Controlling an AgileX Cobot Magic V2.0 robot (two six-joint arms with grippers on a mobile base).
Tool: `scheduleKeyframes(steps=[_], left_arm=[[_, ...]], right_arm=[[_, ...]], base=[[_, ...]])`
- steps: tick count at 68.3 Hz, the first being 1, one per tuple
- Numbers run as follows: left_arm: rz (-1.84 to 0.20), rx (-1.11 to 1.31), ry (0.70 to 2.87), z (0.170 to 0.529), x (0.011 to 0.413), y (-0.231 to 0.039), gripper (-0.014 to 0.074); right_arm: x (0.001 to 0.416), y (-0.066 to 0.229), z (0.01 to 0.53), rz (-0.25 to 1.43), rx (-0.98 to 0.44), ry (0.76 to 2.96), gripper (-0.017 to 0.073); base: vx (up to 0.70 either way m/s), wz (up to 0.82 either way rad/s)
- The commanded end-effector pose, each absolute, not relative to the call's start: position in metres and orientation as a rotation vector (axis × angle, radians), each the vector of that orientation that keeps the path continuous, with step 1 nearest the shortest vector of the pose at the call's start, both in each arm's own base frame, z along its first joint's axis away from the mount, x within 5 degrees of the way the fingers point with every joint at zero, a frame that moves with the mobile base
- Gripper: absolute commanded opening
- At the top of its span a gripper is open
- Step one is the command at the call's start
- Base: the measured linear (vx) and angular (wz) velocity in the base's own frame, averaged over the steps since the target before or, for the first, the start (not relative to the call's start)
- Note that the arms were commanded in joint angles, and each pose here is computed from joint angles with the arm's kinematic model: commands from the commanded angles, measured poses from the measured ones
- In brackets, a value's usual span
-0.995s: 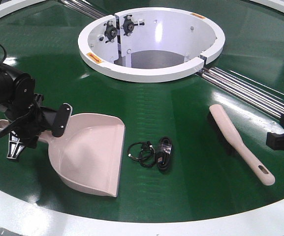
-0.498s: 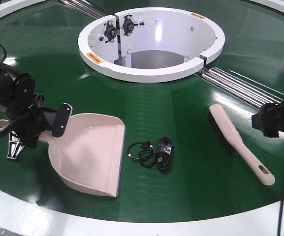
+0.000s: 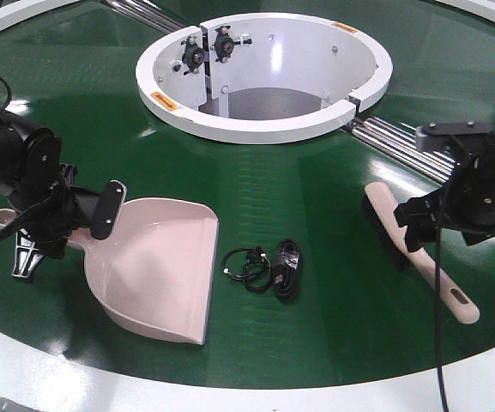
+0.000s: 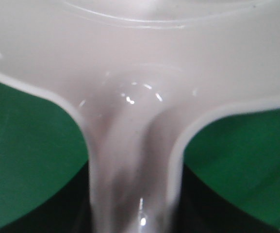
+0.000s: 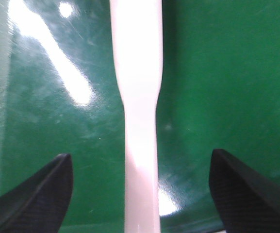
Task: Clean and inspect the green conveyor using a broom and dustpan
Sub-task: 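Reach the right gripper down to the pink brush handle and grasp it, then lift the brush with the right gripper and move it behind the black cable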
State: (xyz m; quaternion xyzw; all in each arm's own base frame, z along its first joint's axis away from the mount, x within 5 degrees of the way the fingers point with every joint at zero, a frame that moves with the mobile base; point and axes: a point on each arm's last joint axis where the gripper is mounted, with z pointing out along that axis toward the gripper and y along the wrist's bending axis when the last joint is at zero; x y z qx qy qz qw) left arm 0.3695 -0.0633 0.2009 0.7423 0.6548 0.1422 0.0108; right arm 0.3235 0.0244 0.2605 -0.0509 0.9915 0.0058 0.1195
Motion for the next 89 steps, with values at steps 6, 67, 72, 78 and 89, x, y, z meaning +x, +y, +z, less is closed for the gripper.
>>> scheduleKeyframes(steps=[6, 67, 72, 78, 89], left_arm=[[0.494, 2.307, 1.979, 0.226, 0.366, -0.067, -0.0006], [0.494, 2.307, 1.979, 0.226, 0.366, -0.067, -0.0006], [0.494, 2.307, 1.979, 0.226, 0.366, -0.067, -0.0006], [0.494, 2.307, 1.979, 0.226, 0.366, -0.067, -0.0006], [0.494, 2.307, 1.979, 0.226, 0.366, -0.067, -0.0006]], right_arm=[[0.340, 0.025, 0.255, 0.003, -0.189, 2.903, 0.0561], [0.358, 0.026, 0.188, -0.007, -0.212, 3.105, 0.0384], [0.358, 0.026, 0.188, 0.000, -0.207, 3.102, 0.0272], [0.359, 0.026, 0.189, 0.000, -0.206, 3.095, 0.0148], [0.358, 0.026, 0.189, 0.001, -0.201, 3.097, -0.0014]], base=[[0.00, 0.00], [0.00, 0.00], [0.00, 0.00], [0.00, 0.00], [0.00, 0.00]])
